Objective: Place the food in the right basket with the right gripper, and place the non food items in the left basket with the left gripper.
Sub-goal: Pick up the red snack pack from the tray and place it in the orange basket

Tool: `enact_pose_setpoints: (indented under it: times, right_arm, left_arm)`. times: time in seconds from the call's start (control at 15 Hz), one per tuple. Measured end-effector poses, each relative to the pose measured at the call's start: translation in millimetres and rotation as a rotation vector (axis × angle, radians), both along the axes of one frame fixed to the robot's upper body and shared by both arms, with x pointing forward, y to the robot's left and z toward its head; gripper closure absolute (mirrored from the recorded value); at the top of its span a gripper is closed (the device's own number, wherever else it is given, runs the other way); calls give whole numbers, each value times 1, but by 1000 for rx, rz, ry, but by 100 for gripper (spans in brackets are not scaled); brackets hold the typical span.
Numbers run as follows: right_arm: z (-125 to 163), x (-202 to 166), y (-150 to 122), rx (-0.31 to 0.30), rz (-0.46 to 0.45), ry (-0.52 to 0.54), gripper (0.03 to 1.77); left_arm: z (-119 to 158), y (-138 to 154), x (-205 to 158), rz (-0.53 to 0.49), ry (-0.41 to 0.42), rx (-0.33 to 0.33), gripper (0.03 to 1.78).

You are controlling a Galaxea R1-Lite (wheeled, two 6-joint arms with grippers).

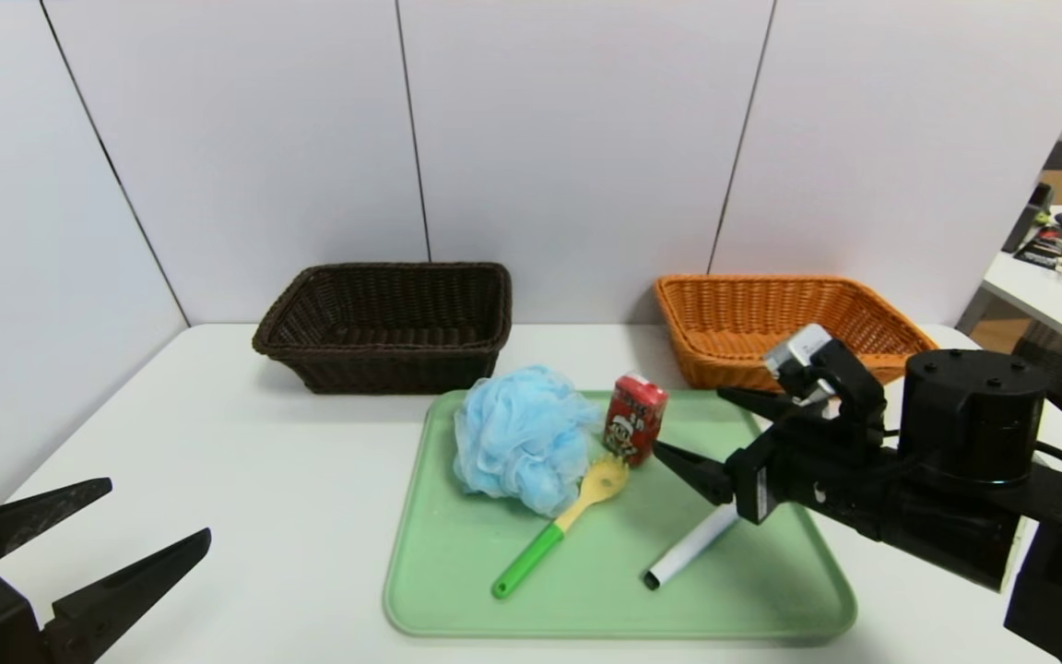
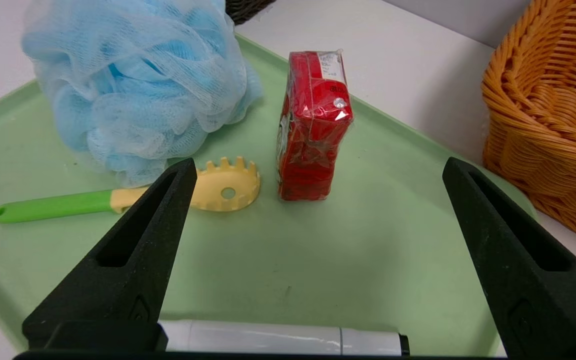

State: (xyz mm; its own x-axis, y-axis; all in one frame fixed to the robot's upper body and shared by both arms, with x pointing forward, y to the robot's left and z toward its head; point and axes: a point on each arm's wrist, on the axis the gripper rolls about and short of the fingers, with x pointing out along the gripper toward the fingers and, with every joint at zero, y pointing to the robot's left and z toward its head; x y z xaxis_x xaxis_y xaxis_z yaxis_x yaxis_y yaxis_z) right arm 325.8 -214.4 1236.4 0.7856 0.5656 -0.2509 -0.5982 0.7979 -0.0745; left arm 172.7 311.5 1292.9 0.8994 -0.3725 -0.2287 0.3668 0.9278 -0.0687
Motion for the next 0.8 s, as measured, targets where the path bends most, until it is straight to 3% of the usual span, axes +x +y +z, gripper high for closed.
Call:
enact_pose_setpoints:
  times: [0.8]
  right_arm:
    - [-29,57,33,-49,15,-38,15]
  left_arm:
    - [-6,0,-1,1,14,5,12]
